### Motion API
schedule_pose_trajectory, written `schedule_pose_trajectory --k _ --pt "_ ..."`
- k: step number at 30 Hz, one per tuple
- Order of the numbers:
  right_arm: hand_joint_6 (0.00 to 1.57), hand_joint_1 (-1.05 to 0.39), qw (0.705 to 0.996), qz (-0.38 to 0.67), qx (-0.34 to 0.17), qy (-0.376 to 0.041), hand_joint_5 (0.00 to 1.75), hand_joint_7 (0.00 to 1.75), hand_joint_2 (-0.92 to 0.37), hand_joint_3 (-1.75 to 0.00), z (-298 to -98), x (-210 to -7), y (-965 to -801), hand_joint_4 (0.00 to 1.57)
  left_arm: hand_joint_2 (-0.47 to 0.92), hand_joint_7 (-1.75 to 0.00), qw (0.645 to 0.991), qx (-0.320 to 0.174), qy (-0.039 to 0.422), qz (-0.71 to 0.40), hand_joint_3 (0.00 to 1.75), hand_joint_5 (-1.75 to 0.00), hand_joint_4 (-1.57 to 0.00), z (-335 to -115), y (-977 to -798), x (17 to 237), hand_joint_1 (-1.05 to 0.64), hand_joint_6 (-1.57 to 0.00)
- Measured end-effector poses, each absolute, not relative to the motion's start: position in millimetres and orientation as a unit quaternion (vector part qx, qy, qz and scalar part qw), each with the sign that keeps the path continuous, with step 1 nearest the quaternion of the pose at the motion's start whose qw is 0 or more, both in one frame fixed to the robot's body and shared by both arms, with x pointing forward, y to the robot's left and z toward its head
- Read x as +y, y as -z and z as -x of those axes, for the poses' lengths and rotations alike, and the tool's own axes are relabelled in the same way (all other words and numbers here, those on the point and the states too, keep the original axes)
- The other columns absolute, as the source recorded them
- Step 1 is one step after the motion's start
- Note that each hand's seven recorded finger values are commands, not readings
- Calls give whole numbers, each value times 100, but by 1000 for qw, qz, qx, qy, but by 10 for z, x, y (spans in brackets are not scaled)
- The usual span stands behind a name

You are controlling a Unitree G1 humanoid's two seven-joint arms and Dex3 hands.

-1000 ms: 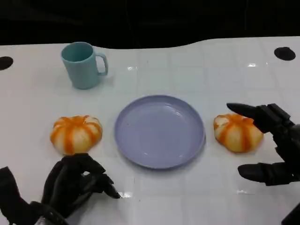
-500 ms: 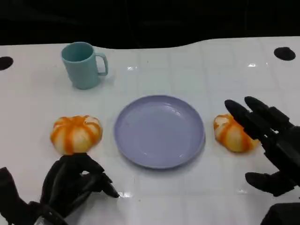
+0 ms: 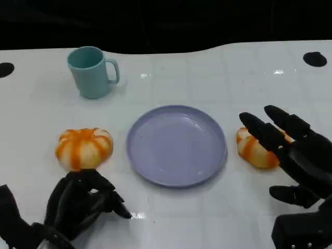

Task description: Grasp the bread from the table and place it into the plate.

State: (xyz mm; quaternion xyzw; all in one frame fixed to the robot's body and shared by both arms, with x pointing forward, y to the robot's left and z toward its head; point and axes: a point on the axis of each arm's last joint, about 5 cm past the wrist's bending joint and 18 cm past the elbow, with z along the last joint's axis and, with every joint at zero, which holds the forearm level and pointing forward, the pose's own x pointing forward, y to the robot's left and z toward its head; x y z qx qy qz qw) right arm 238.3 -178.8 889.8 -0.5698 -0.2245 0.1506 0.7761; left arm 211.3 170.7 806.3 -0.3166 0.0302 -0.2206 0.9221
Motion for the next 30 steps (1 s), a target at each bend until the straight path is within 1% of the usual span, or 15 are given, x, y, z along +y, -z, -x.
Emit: schedule_pose_trajectory --k 6,13,18,21,25,30 --pt "0 -92 770 583 -208 -156 0 0 2 -175 -2487 -1758 -8824 0 59 -34 920 34 222 321 0 -58 -157 -2115 -8068 1708 -105 -157" --pt "0 -92 756 609 -178 -163 0 0 3 -175 -2627 -1759 -8760 0 59 -34 920 35 222 322 0 -58 -157 -2104 -8063 1712 -105 -157" --pt "0 -96 745 624 -158 -173 0 0 2 -175 -2693 -1767 -8719 0 60 -35 920 35 222 322 1 -59 -157 -2102 -8063 1714 -105 -157" --pt "0 -100 739 633 -145 -181 0 0 -1 -175 -2731 -1772 -8693 0 60 -35 920 35 221 320 0 -59 -157 -2094 -8063 1716 -105 -157" --pt "0 -101 731 642 -130 -189 0 0 -3 -175 -2772 -1772 -8655 0 60 -34 921 34 221 319 0 -58 -157 -2087 -8064 1720 -105 -157" --pt "0 -101 725 649 -123 -193 0 0 -3 -175 -2812 -1747 -8626 0 60 -34 921 31 221 318 0 -58 -157 -2087 -8071 1723 -105 -157"
